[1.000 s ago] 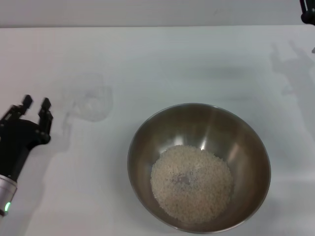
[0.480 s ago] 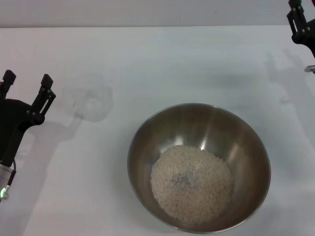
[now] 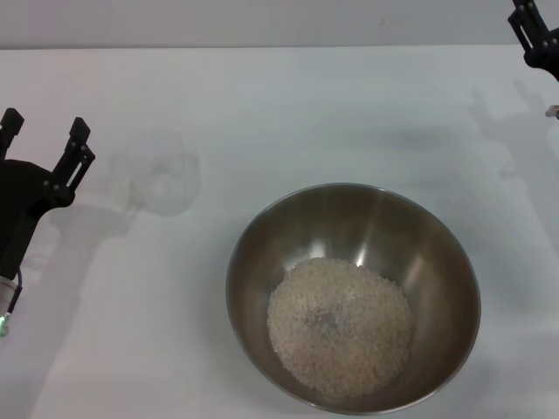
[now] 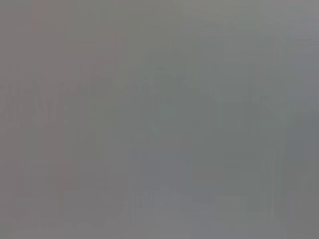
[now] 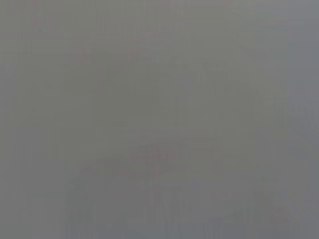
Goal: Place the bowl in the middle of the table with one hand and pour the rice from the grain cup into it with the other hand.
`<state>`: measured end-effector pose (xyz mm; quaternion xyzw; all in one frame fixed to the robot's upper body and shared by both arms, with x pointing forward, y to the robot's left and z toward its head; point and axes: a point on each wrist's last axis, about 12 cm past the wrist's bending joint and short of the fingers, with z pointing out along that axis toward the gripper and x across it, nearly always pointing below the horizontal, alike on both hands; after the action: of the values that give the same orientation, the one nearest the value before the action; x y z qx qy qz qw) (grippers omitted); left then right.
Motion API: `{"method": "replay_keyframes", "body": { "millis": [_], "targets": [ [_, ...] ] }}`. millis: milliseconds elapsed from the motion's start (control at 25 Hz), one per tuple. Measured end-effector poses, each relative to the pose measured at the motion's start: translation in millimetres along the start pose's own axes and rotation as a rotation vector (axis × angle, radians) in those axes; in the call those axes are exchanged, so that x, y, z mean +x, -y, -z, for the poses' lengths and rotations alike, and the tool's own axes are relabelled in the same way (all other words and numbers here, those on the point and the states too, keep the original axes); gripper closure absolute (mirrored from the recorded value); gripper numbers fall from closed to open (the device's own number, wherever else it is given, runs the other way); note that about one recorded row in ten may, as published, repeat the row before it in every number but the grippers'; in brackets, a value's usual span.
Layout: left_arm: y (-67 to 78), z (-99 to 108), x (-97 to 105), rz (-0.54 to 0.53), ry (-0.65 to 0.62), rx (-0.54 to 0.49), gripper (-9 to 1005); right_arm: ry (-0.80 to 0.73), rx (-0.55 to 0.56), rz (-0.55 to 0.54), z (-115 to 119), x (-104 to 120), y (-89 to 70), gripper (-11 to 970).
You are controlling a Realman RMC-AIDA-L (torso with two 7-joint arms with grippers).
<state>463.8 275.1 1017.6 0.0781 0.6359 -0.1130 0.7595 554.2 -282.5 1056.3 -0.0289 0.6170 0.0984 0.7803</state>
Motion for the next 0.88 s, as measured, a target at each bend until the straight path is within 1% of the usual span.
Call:
{"method": "replay_keyframes", "body": {
  "millis": [80, 280, 480, 680, 880],
  "targets": [
    [-2.4, -1.8, 0.0, -0.004, -0.002, -0.008, 160, 0.003, -0.006, 0.006, -3.7, -0.9, -2.0, 233],
    [-8.4, -6.5, -0.4, 0.008, -0.003, -0.054, 160, 0.033, -0.029, 0.01, -15.8, -5.9, -11.0, 233],
    [-6.6, -10.0, -1.2, 0.021, 0.005, -0.063, 160, 0.07, -0.064, -0.016, -28.1, -12.1, -24.2, 233],
    [-5.2, -12.7, -3.8, 0.016, 0.026, -0.063, 160, 0.083, -0.067, -0.029, -31.7, -14.1, -28.1, 234],
    [-7.2, -17.8, -6.3, 0.002, 0.041, -0.068, 160, 0.08, -0.085, -0.027, -32.9, -13.7, -31.7, 234]
  ]
}}
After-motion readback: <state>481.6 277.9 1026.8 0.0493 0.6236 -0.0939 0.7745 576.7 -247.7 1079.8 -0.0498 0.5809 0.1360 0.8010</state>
